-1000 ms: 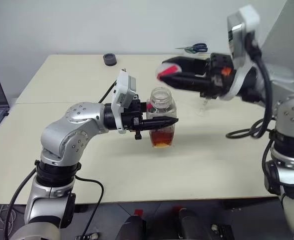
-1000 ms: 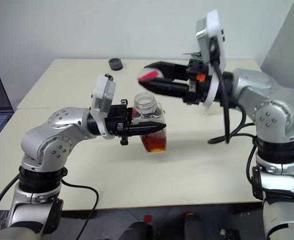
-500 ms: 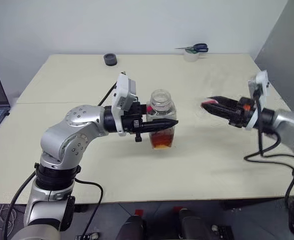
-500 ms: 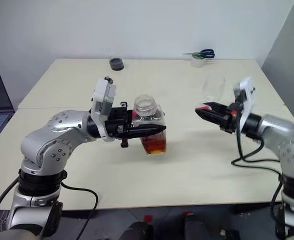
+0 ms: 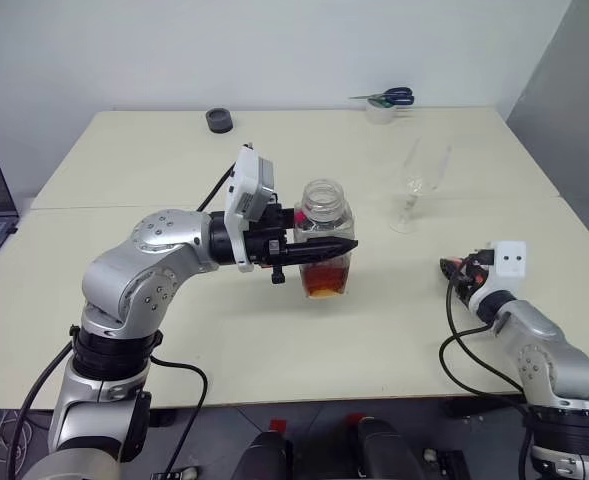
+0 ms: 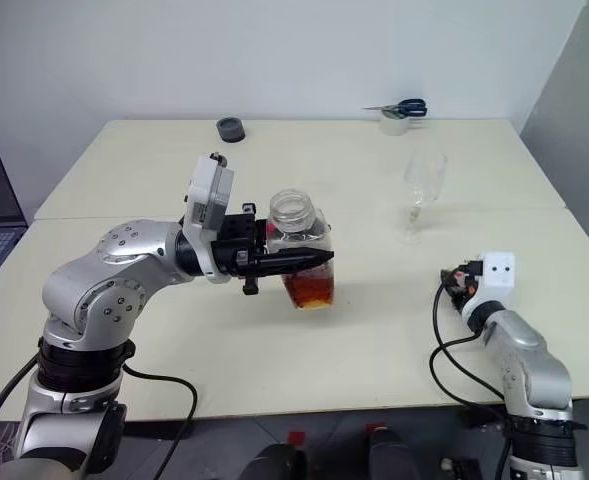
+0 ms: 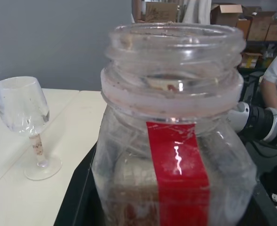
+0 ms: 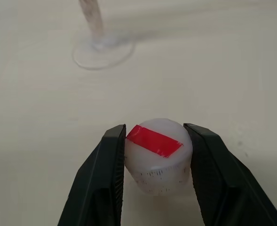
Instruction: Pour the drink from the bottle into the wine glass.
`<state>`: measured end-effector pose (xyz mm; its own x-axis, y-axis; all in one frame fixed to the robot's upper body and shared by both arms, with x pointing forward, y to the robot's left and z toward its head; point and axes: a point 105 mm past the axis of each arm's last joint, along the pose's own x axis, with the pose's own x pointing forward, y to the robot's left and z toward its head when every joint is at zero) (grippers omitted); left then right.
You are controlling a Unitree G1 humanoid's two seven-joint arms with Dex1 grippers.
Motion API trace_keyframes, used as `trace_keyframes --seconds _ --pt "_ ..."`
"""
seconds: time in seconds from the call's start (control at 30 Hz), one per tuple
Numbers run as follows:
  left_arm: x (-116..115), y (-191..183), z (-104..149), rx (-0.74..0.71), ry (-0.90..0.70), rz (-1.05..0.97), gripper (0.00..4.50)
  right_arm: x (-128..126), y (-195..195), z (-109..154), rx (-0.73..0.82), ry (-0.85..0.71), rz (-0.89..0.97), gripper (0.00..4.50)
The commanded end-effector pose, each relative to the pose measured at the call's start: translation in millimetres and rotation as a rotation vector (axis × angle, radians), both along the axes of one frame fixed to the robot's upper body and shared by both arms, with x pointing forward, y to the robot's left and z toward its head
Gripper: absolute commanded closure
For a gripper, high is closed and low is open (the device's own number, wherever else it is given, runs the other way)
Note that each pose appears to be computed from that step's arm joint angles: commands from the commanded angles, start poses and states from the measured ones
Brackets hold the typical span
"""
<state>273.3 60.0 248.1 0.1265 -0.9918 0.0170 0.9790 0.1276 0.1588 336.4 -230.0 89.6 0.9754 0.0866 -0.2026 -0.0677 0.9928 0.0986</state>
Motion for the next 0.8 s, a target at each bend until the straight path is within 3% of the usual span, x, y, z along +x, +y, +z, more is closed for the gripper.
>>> trace_keyframes --seconds 0.03,0.2,0.23,0.43,0.53,0.6,0.8 --pt "-5.2 -1.9 14.3 -0.014 -0.063 -0.013 2.74 2.2 -0.1 11.7 -0.015 -0.061 -0.014 1.89" --pt "-4.6 -1.9 14.6 -0.015 -0.064 -0.008 2.74 2.4 -0.4 13.1 -0.02 -0.062 -0.012 0.19" --pt "-4.6 -1.9 14.5 -0.015 -0.064 -0.007 2.74 2.7 -0.2 14.1 -0.021 -0.065 -0.009 0.05" --pt "-4.3 -2.3 14.6 -0.017 -0.064 -0.006 2.74 0.3 2.9 27.8 -0.14 -0.105 0.072 0.05" --pt "-2.0 -0.7 14.9 -0.013 -0.072 0.007 2.74 -6.8 9.9 45.5 -0.3 -0.162 0.21 0.05" --pt "0.4 1.0 15.5 -0.016 -0.075 0.022 2.74 -18.9 25.7 68.5 -0.343 -0.239 0.367 0.05" --pt "15.3 10.2 14.2 -0.02 -0.082 0.108 2.74 -67.5 75.8 140.0 -0.201 -0.282 0.861 0.05"
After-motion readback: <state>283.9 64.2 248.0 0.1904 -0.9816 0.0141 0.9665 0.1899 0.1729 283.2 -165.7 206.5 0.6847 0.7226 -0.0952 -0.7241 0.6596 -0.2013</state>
